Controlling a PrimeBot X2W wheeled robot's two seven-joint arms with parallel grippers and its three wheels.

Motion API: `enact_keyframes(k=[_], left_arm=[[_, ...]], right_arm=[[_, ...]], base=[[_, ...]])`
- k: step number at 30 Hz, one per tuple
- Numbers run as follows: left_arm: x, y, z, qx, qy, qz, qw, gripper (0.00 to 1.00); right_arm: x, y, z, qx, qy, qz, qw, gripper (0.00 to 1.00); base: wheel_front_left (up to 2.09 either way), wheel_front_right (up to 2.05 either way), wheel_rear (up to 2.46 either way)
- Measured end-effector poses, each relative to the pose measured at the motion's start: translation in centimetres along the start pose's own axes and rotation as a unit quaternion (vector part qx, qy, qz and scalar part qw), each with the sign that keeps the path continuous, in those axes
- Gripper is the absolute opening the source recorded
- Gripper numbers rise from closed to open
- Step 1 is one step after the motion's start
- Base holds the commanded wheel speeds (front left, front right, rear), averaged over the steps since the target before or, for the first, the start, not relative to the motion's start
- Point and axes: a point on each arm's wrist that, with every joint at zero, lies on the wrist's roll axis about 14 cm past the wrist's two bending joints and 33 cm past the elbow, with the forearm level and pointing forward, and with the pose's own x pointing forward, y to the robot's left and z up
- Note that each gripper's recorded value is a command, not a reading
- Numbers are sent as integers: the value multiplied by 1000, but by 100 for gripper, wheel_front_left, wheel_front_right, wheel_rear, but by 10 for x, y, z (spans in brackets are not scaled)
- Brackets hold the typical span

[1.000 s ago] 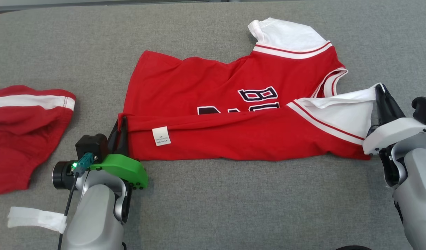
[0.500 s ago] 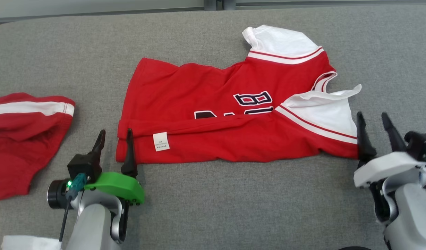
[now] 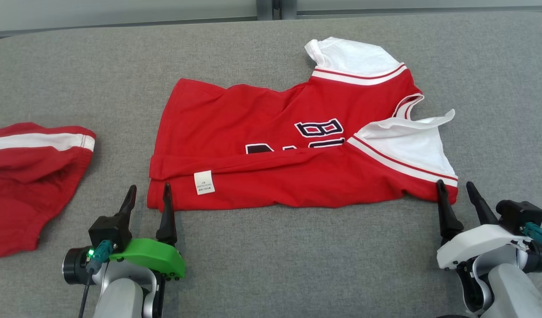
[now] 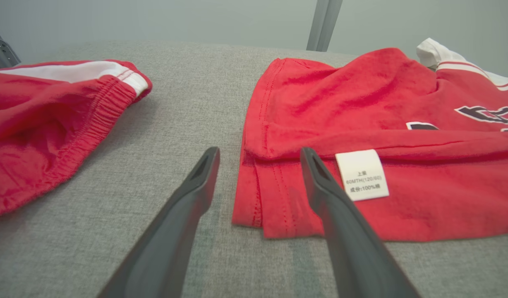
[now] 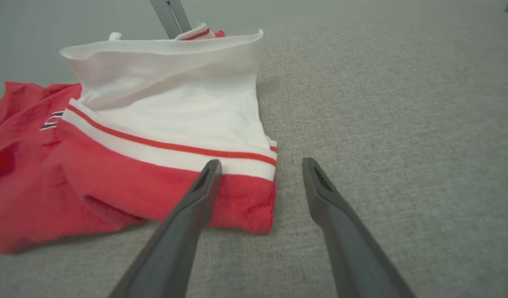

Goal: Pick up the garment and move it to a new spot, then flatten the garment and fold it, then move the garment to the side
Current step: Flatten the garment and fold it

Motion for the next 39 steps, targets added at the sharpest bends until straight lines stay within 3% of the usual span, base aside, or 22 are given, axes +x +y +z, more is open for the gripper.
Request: enact_keyframes(k=[6, 7, 8, 10, 15, 24, 35, 36, 37, 39], left_arm=[[0, 0, -1, 0, 1, -1, 1000, 100], [0, 0, -1, 0, 2, -1, 1000, 100], [0, 0, -2, 0, 2, -2, 1000, 100], [0, 1, -2, 0, 2, -2, 1000, 100], [1, 3, -2, -1, 3, 2, 1000, 100], [-2, 5, -14, -27, 21, 6, 999, 100], [6, -4, -31, -53, 49, -11, 997, 100], [7, -6, -33, -52, 53, -14, 997, 41], [7, -8, -34, -51, 56, -19, 997, 3], [9, -12, -35, -48, 58, -26, 997, 0]], right_arm=[[2, -6, -14, 2, 23, -14, 1000, 100], [4, -5, -17, 4, 27, -14, 1000, 83], [5, -3, -19, 5, 30, -12, 999, 49], [7, 2, -24, 3, 39, -6, 999, 0], [13, 17, -30, 5, 51, 19, 999, 0], [16, -10, -11, -7, 29, -4, 1000, 0], [15, -8, -12, -12, 29, 1, 1000, 0], [15, -8, -12, -12, 29, 1, 999, 0], [15, -8, -12, -12, 30, 1, 999, 0], [14, -9, -13, -12, 30, 0, 999, 0]], base=[[0, 0, 0], [0, 0, 0], [0, 0, 0], [0, 0, 0], [0, 0, 0], [0, 0, 0], [0, 0, 0], [0, 0, 0], [0, 0, 0], [0, 0, 0]])
